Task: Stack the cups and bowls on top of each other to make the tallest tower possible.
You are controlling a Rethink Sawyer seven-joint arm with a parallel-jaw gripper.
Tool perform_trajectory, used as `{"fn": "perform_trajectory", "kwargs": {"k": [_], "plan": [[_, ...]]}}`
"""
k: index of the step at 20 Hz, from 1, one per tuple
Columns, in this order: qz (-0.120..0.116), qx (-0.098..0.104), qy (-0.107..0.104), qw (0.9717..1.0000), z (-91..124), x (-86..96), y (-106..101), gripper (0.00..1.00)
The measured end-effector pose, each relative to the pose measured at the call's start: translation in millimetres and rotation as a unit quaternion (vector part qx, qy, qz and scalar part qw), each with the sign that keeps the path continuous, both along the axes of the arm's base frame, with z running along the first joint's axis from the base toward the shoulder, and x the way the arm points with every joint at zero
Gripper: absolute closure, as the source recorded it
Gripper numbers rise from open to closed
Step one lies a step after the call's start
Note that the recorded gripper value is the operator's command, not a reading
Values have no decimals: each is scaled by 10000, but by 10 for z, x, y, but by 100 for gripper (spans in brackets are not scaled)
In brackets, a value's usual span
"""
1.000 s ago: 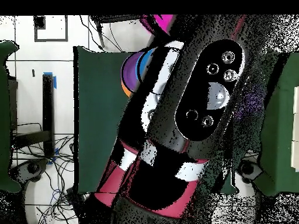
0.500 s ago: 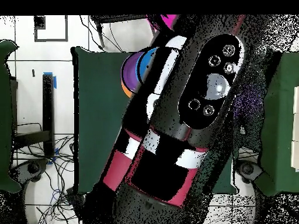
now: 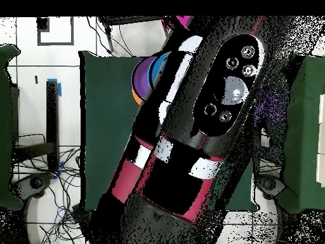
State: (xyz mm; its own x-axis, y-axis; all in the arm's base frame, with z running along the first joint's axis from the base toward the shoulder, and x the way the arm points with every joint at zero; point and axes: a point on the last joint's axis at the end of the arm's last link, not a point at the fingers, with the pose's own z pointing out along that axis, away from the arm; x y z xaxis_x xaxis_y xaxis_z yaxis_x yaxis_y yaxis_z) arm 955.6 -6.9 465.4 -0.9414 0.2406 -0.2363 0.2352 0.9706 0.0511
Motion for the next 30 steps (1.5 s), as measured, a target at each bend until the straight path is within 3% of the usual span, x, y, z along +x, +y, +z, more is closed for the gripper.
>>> {"fn": "perform_trajectory", "kwargs": {"k": [12,20,30], "plan": [[-52,49,-111,9999,9,69,-3,100],[-66,62,-340,9994,5,151,18,100],[-93,49,-354,9993,-237,233,-22,100]]}}
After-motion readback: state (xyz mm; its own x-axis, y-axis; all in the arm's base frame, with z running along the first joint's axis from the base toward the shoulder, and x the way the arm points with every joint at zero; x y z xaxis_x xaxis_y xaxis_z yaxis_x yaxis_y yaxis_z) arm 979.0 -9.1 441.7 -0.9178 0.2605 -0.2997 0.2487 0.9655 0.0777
